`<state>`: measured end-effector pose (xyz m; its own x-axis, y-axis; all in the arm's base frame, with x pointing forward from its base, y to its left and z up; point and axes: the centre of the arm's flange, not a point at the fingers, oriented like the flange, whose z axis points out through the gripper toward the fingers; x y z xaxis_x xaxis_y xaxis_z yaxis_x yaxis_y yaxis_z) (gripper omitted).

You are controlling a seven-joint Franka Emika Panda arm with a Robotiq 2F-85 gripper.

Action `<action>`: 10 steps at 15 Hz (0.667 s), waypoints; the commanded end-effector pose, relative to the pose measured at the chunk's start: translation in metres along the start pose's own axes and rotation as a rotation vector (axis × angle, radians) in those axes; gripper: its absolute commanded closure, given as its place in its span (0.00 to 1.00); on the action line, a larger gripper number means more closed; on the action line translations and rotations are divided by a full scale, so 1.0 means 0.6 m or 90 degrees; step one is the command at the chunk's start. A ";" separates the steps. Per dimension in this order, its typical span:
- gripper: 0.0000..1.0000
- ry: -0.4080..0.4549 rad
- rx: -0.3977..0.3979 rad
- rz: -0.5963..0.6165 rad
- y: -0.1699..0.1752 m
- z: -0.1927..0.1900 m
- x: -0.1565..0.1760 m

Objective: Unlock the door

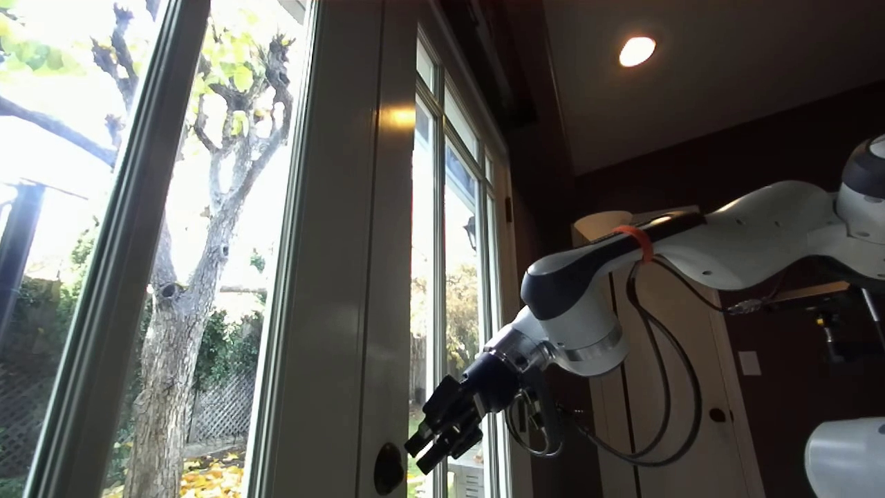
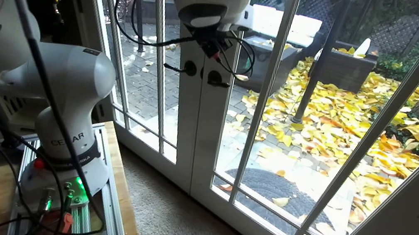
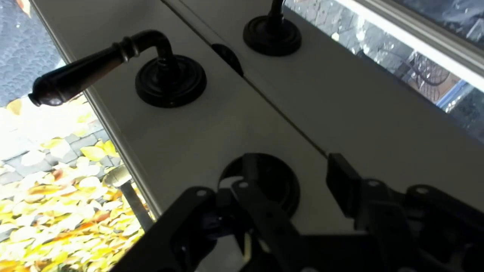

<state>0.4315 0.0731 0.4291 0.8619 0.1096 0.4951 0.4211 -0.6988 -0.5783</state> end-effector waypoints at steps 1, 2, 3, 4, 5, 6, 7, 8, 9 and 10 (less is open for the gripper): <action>0.18 -0.086 -0.060 -0.073 -0.090 -0.007 -0.007; 0.12 -0.106 -0.080 -0.084 -0.114 -0.002 -0.013; 0.03 -0.126 -0.097 -0.100 -0.139 0.001 -0.017; 0.01 -0.144 -0.119 -0.114 -0.159 0.004 -0.022; 0.00 -0.163 -0.143 -0.125 -0.183 0.004 -0.029; 0.00 -0.182 -0.170 -0.134 -0.202 0.004 -0.035; 0.00 -0.200 -0.198 -0.144 -0.221 0.000 -0.041; 0.00 -0.214 -0.228 -0.157 -0.238 -0.007 -0.046; 0.00 -0.227 -0.262 -0.169 -0.252 -0.015 -0.050; 0.00 -0.235 -0.298 -0.179 -0.267 -0.031 -0.052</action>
<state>0.3547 0.1713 0.4799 0.8146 0.4772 0.3297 0.5558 -0.8047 -0.2084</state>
